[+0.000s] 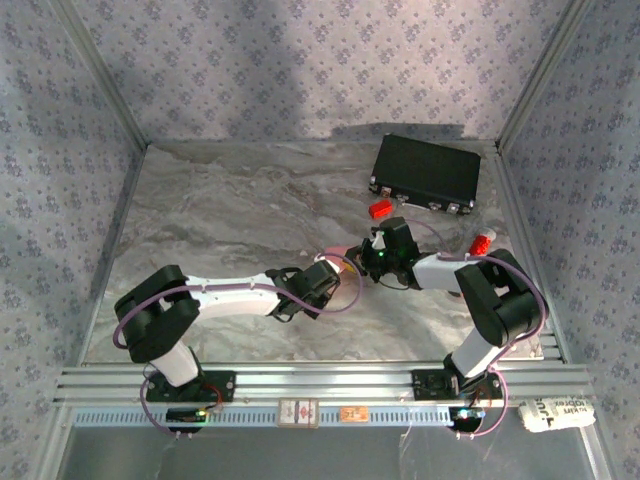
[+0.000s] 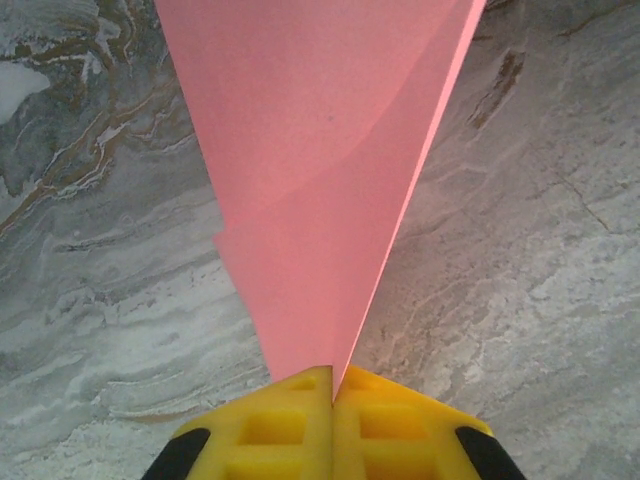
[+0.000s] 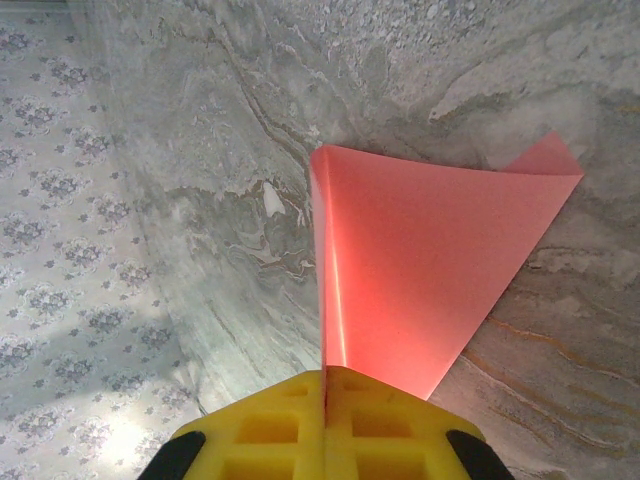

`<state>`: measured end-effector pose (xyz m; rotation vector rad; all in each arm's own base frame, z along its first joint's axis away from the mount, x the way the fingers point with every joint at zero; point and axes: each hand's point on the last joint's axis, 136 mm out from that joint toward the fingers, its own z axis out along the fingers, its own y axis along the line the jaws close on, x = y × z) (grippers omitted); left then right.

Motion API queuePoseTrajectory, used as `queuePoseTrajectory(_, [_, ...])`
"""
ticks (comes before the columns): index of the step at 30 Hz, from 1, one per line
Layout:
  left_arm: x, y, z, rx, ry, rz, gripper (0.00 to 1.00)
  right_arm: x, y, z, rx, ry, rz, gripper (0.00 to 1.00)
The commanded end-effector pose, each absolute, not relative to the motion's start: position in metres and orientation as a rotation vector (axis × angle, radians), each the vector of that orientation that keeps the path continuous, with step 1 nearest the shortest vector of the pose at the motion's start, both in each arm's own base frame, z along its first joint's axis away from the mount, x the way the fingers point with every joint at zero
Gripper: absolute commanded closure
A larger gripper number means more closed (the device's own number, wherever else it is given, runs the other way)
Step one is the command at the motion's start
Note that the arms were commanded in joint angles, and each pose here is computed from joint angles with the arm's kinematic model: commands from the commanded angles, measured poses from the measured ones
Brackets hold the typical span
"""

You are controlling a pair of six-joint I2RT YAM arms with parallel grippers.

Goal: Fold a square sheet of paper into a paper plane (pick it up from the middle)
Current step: Fold the wing for the fifth time at the center of the table.

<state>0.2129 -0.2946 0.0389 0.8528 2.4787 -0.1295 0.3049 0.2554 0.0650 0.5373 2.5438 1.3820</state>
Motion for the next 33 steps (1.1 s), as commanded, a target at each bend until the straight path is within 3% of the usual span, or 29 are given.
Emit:
queuePoseTrajectory(1, [0.217, -0.302, 0.041, 0.85, 2.489, -0.169, 0.98, 0.301, 0.251, 0.067, 0.55, 2.547, 1.367, 0.96])
queuePoseTrajectory(6, [0.214, -0.305, 0.039, 0.826, 2.534, -0.305, 1.0, 0.3, 0.247, 0.067, 0.532, 2.558, 1.334, 0.91])
queuePoseTrajectory(15, [0.207, -0.321, 0.039, 0.761, 2.598, -0.706, 1.0, 0.297, 0.233, 0.077, 0.488, 2.57, 1.247, 0.66])
queuePoseTrajectory(33, [0.207, -0.32, 0.028, 0.69, 2.668, -0.878, 1.0, 0.29, 0.219, 0.084, 0.487, 2.559, 1.209, 0.61])
